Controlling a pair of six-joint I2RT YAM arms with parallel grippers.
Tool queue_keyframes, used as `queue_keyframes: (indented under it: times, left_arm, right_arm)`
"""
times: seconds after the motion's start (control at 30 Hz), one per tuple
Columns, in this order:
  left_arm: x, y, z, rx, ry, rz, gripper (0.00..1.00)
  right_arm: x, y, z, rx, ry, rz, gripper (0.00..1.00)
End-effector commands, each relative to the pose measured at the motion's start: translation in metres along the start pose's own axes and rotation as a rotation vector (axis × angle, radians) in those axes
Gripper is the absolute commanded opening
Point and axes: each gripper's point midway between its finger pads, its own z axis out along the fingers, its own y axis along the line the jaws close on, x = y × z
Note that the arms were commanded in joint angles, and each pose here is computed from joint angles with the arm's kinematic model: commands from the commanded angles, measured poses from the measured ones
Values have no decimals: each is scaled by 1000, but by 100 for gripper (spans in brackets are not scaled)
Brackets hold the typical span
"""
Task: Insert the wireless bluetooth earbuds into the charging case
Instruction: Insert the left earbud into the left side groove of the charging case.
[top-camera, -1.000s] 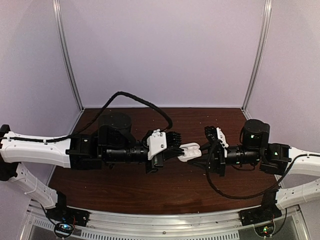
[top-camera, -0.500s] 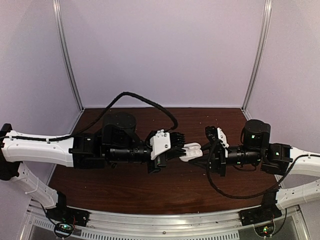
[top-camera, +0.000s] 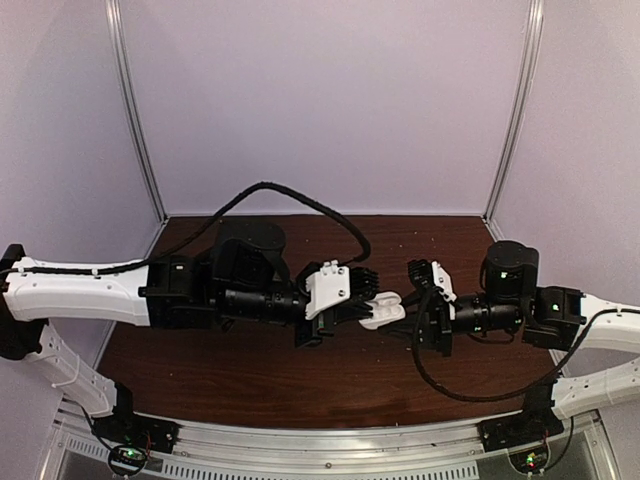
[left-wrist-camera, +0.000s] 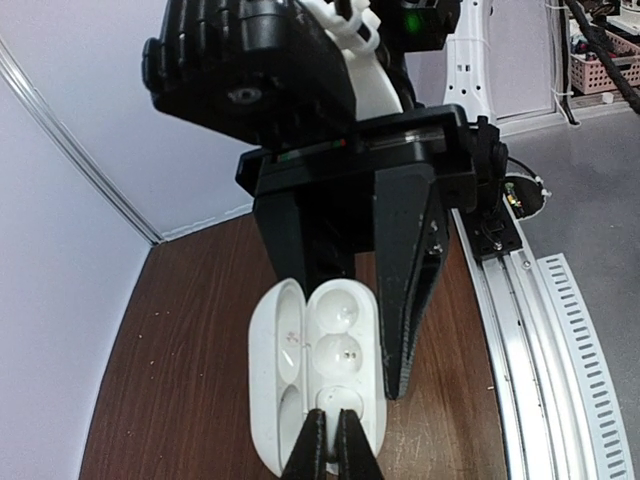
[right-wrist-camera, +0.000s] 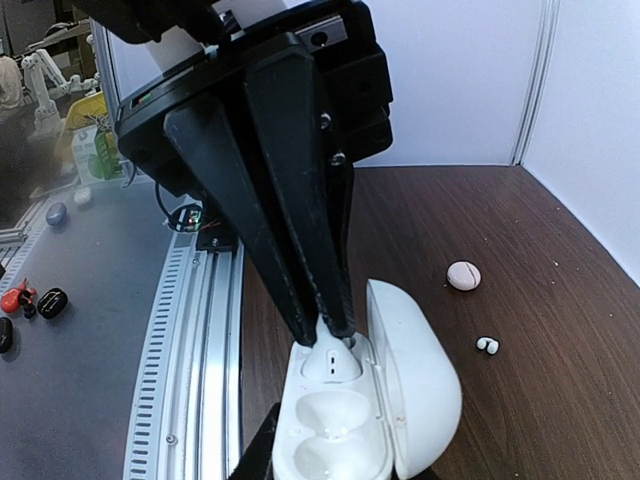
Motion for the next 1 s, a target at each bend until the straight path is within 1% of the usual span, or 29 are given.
queue_keyframes:
  times: [0.0,0.3,0.43,0.53,0.67,0.97]
  left_arm:
    - [7,-13,11,68,38,-20,0]
    - [13,-13,17,75,70,-33,0]
    - [8,-7,12,41,62,-33,0]
    - [1,-1,5,16,45,-28,4]
    - [-7,5,-4,-11,26,-24,12]
    - [-20,15,-22,-58,-6,-17,21]
  right_arm:
    - [-36,6,-3,-17,-89,-78,0]
    - [-41,10,-3,-12,-93,-108,0]
    - [-31,9,-2,-5,-67,-88,0]
    - [-27,7,-3,7,-62,-73,0]
    - [-21,6,-5,22,-58,-53,0]
    - [-15,3,-3,33,-43,-35,0]
